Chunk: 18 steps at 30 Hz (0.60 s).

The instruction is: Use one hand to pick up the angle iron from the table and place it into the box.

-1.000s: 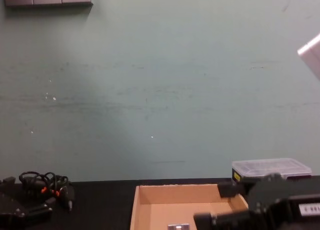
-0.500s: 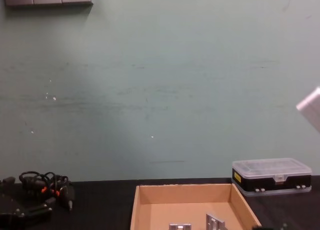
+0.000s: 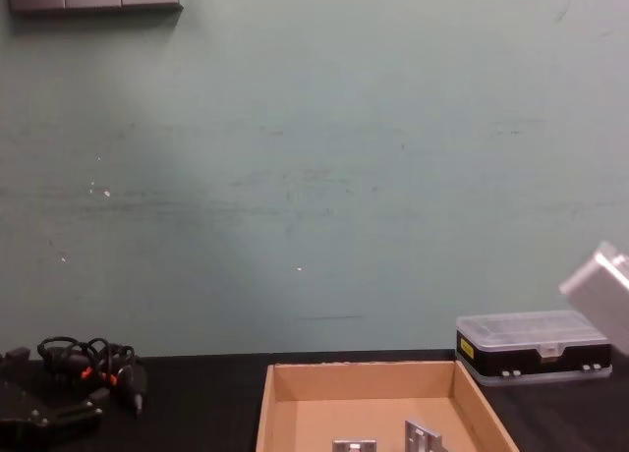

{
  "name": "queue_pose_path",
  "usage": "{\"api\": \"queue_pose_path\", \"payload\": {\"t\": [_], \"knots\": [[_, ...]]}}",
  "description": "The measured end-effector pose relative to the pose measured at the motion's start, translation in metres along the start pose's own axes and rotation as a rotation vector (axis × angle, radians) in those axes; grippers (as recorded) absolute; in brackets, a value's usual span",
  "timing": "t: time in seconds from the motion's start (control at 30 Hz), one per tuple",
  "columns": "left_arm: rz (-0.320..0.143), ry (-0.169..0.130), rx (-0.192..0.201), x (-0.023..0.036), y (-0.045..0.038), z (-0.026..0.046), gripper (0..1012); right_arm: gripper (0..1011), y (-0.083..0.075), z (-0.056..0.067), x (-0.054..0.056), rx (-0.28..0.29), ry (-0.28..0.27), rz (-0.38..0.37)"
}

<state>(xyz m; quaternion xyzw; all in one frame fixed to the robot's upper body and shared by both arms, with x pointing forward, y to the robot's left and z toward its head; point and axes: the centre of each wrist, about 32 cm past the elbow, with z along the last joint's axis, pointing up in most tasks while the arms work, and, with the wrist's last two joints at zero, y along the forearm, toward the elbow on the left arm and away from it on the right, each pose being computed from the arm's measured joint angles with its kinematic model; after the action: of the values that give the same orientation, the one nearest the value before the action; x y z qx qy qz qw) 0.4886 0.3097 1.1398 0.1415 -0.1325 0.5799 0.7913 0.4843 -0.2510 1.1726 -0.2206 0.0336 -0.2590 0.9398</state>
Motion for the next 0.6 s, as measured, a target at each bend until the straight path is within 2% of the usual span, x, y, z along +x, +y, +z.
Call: {"api": "queue_pose_path", "payload": {"t": [0.6], "knots": [[0.000, 0.000, 0.000, 0.0000, 0.0000, 0.0000, 1000, 1004, 0.026, 0.002, 0.005, 0.003, -0.007, -0.002]]}}
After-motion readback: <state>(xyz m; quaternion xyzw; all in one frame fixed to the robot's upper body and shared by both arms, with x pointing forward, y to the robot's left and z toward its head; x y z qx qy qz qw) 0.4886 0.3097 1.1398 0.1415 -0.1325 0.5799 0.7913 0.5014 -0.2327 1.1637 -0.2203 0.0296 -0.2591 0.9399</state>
